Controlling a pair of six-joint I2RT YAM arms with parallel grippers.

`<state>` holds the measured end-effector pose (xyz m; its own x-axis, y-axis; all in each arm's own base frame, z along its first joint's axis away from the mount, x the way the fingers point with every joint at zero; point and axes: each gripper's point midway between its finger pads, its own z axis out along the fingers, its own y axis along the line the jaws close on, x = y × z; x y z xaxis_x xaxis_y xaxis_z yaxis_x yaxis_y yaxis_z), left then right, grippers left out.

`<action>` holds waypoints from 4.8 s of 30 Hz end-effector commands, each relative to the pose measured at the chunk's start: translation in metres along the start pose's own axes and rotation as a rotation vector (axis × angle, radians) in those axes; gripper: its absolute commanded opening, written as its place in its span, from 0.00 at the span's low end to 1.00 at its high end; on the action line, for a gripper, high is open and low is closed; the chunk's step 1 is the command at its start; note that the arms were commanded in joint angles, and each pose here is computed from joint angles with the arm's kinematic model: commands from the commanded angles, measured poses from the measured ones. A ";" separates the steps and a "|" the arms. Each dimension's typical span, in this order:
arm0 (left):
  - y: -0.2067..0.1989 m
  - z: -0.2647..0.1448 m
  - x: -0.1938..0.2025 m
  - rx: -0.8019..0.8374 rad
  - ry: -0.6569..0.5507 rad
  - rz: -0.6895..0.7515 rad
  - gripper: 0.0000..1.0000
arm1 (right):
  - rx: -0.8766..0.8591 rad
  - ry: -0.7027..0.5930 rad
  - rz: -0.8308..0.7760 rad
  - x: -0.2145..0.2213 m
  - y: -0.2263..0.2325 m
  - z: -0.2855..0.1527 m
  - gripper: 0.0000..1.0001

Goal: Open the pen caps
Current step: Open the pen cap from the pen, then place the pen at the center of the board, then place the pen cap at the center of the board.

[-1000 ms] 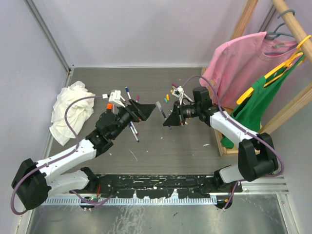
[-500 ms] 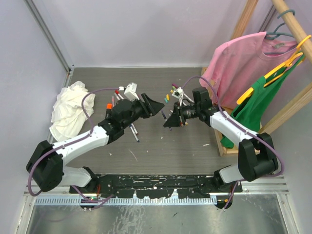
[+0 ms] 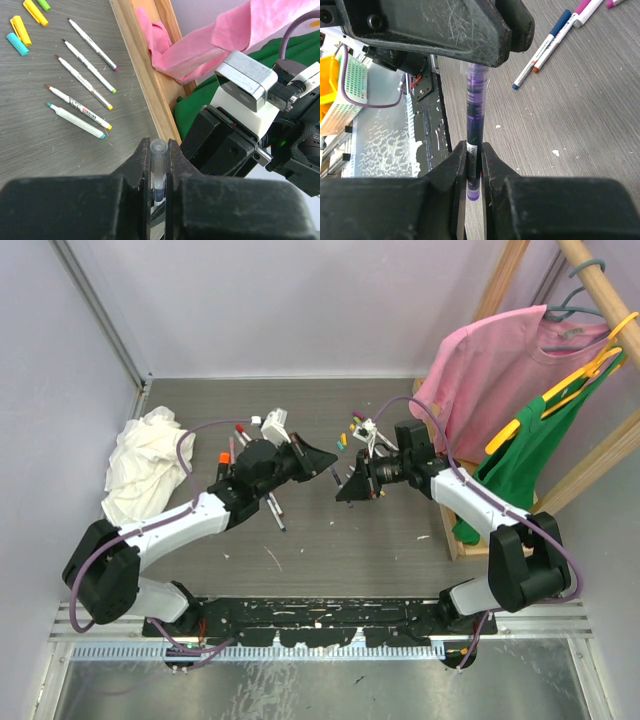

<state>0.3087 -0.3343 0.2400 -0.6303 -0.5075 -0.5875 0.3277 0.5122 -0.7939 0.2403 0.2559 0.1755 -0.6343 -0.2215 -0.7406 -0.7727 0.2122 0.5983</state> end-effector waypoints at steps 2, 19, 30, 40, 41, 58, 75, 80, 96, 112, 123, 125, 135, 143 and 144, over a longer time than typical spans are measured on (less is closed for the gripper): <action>-0.024 0.000 -0.053 0.064 -0.115 0.061 0.00 | -0.018 -0.029 -0.074 -0.019 0.004 -0.001 0.01; -0.025 -0.030 -0.214 0.033 -0.500 0.038 0.00 | 0.020 0.011 -0.034 -0.011 -0.013 0.004 0.01; 0.065 -0.058 -0.100 -0.033 -0.305 -0.006 0.00 | 0.445 0.217 -0.130 0.006 -0.087 -0.022 0.01; 0.085 -0.084 -0.035 -0.006 -0.142 -0.099 0.00 | 0.624 0.462 -0.102 0.049 -0.130 -0.013 0.04; 0.089 -0.087 -0.033 -0.014 -0.147 -0.102 0.00 | 0.636 0.482 -0.092 0.054 -0.135 -0.012 0.04; 0.097 -0.110 -0.024 -0.038 -0.183 -0.123 0.00 | 0.760 0.553 -0.069 0.071 -0.164 -0.016 0.16; 0.101 -0.113 -0.019 -0.045 -0.180 -0.149 0.00 | 0.763 0.576 -0.047 0.077 -0.168 -0.016 0.30; 0.100 -0.112 -0.019 -0.032 -0.185 -0.169 0.00 | 0.761 0.570 -0.050 0.074 -0.167 -0.015 0.30; 0.101 -0.107 -0.013 -0.011 -0.161 -0.205 0.00 | 0.732 0.471 -0.092 0.046 -0.148 -0.016 0.33; 0.108 -0.074 -0.011 -0.065 -0.071 -0.237 0.01 | 0.654 0.261 -0.213 -0.008 -0.105 -0.030 0.33; 0.149 -0.003 0.014 -0.416 0.116 -0.249 0.03 | 0.641 0.183 -0.236 -0.024 -0.094 -0.044 0.32; 0.157 0.010 0.021 -0.506 0.160 -0.230 0.01 | 0.645 0.174 -0.236 -0.026 -0.094 -0.047 0.32; 0.165 0.087 0.025 -0.650 0.262 -0.158 0.01 | 0.654 0.148 -0.231 -0.030 -0.094 -0.055 0.32; 0.178 0.116 0.027 -0.738 0.327 -0.154 0.05 | 0.653 0.142 -0.236 -0.032 -0.093 -0.058 0.32; 0.178 0.120 0.026 -0.737 0.327 -0.152 0.06 | 0.654 0.141 -0.237 -0.032 -0.093 -0.058 0.32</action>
<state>0.4318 -0.3436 0.0637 -0.8293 -0.4618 -0.3146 -0.2439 0.8057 -0.5397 0.3269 0.1844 0.1380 -0.5493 -0.4637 -0.6952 -0.7239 0.6797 0.1186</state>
